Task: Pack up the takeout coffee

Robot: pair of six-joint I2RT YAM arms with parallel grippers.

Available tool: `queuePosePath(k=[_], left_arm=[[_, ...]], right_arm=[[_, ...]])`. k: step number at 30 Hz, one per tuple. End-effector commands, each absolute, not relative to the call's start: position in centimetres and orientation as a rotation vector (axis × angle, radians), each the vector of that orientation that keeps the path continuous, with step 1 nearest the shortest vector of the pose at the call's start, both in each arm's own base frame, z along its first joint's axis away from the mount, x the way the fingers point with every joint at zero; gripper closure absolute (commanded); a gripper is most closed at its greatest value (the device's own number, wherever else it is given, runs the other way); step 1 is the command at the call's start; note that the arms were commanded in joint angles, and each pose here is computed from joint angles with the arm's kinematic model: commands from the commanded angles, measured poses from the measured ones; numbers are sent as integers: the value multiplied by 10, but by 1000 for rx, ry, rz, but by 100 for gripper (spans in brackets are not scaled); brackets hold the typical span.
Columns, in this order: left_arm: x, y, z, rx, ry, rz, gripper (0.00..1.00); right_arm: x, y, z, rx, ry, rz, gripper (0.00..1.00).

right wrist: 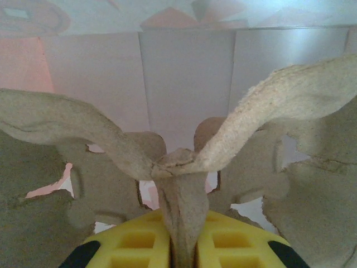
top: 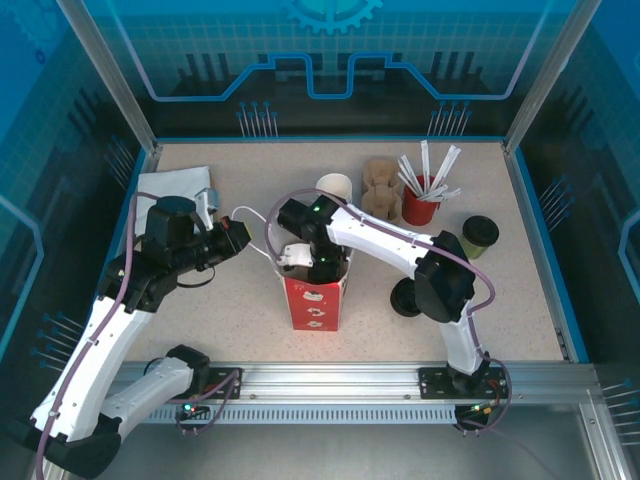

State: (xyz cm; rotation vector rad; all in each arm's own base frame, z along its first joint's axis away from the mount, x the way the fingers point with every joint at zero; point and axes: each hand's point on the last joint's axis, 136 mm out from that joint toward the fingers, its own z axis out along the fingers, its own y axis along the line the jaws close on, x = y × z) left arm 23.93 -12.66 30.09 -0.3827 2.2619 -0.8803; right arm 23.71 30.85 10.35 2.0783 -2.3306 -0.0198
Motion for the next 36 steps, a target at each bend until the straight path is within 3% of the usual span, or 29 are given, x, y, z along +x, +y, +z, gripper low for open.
queuePosePath(k=[1, 21, 36], left_arm=[[235, -124, 305, -375, 2249, -865, 100], [236, -125, 309, -367, 2242, -877, 100], [237, -131, 314, -333, 2233, -905, 100]], right_arm=[[234, 303, 90, 2047, -2289, -45, 84], [229, 292, 57, 1976, -2249, -40, 83], [240, 306, 72, 2003, -2323, -86, 69]])
